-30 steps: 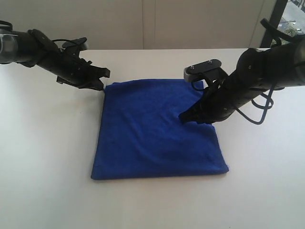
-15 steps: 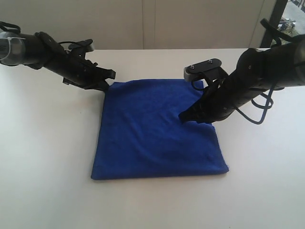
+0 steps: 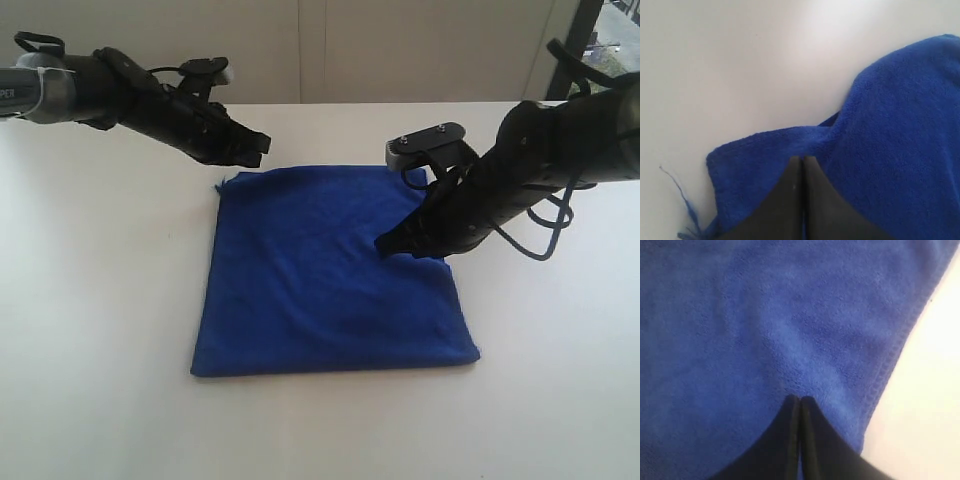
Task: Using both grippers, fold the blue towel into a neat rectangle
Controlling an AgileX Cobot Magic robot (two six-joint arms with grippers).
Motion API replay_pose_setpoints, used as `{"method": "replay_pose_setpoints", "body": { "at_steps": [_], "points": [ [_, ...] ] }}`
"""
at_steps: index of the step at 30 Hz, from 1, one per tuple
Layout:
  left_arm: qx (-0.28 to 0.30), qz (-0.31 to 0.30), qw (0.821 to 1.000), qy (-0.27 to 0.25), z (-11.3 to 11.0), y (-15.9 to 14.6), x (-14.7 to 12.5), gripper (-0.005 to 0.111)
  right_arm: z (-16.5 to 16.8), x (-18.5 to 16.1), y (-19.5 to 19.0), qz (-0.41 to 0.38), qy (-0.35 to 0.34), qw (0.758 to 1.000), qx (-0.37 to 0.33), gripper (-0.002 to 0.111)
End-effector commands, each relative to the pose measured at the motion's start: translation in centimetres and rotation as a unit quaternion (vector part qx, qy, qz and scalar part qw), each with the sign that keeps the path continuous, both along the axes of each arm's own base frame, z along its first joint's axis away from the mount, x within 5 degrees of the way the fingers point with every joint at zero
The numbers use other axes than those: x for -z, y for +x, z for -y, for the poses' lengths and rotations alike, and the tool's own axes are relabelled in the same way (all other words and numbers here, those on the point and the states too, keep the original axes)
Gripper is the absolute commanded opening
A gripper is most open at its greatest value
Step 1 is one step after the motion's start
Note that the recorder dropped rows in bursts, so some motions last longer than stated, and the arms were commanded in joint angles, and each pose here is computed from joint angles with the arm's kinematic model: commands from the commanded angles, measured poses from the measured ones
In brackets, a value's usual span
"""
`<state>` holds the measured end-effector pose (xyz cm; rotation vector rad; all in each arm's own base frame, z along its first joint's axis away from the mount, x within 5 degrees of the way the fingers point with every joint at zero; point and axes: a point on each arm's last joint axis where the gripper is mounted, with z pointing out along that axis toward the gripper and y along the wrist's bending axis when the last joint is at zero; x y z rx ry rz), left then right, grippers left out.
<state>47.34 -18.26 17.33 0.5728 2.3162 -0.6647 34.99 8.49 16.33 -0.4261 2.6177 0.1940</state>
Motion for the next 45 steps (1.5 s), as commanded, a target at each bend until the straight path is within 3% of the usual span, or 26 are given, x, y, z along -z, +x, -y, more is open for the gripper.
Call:
{"method": "replay_pose_setpoints", "body": {
  "at_steps": [1, 9, 18, 28, 38, 45],
  "points": [
    [-0.012, 0.019, 1.000, 0.002, -0.1, 0.4, -0.2, 0.000, 0.1, -0.1, 0.2, 0.007, 0.000, 1.000, 0.002, 0.000],
    [-0.041, 0.028, 0.999, 0.014, -0.4, 1.2, 1.8, 0.000, 0.1, -0.1, 0.2, 0.007, 0.000, 1.000, 0.002, 0.000],
    [-0.075, 0.032, 0.997, 0.004, -0.6, 1.6, 1.6, 0.000, 0.1, -0.1, 0.2, 0.007, 0.000, 1.000, 0.002, 0.000],
    [-0.087, 0.045, 0.995, 0.006, -0.8, 1.9, 1.5, 0.033, 0.1, -0.1, 0.2, 0.007, 0.000, 1.000, 0.002, 0.000],
    [-0.090, 0.047, 0.995, 0.007, -0.9, 1.9, 1.6, 0.034, 0.1, -0.1, 0.2, 0.006, 0.000, 1.000, 0.002, 0.000],
    [-0.086, 0.030, 0.996, 0.011, -0.8, 1.9, 3.1, 0.034, 0.1, -0.1, 0.2, 0.006, 0.000, 1.000, 0.002, 0.000]
  ]
}}
